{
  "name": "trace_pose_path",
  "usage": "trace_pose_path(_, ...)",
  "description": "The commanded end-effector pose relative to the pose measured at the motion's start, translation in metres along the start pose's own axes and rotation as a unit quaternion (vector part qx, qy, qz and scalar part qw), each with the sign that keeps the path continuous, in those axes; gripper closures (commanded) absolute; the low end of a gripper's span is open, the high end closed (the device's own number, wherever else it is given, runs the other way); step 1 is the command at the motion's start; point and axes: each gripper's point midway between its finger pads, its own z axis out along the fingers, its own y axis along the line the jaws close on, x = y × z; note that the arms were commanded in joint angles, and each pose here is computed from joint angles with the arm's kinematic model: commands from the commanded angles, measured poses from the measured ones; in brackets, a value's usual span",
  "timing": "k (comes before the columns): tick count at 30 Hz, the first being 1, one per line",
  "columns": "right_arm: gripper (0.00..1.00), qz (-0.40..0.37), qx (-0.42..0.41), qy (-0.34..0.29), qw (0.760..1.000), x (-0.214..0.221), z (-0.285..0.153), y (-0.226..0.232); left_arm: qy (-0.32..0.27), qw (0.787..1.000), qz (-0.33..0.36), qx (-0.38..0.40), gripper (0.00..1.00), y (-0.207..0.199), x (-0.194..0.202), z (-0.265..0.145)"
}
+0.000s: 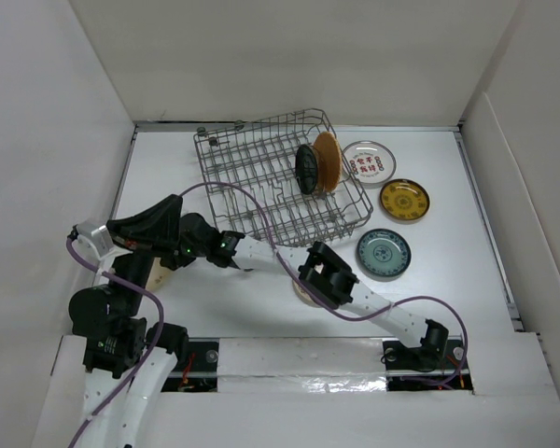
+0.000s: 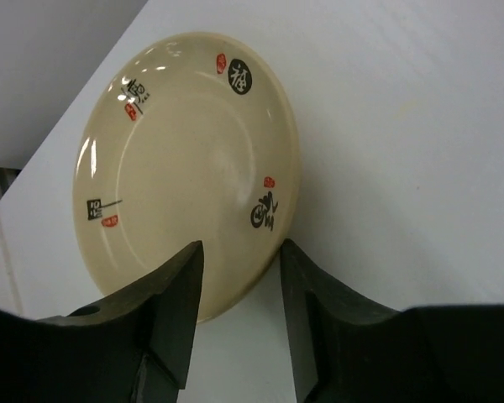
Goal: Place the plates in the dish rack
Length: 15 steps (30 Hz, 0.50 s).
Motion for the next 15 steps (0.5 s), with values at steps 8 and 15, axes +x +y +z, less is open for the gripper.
trace_pose_path(8,1.0,0.027,-0.039,0.01,0.999,0.001,-0.016,0.021,-0.043,0.999,0.02,0.004,0.88,-0.006,-0.025,-0.006)
trace_pose_path(15,1.0,0.013,-0.065,-0.068,0.995,-0.052,-0.044,0.047,-0.045,0.998,0.028,-0.015,0.87,0.003,-0.02,-0.009)
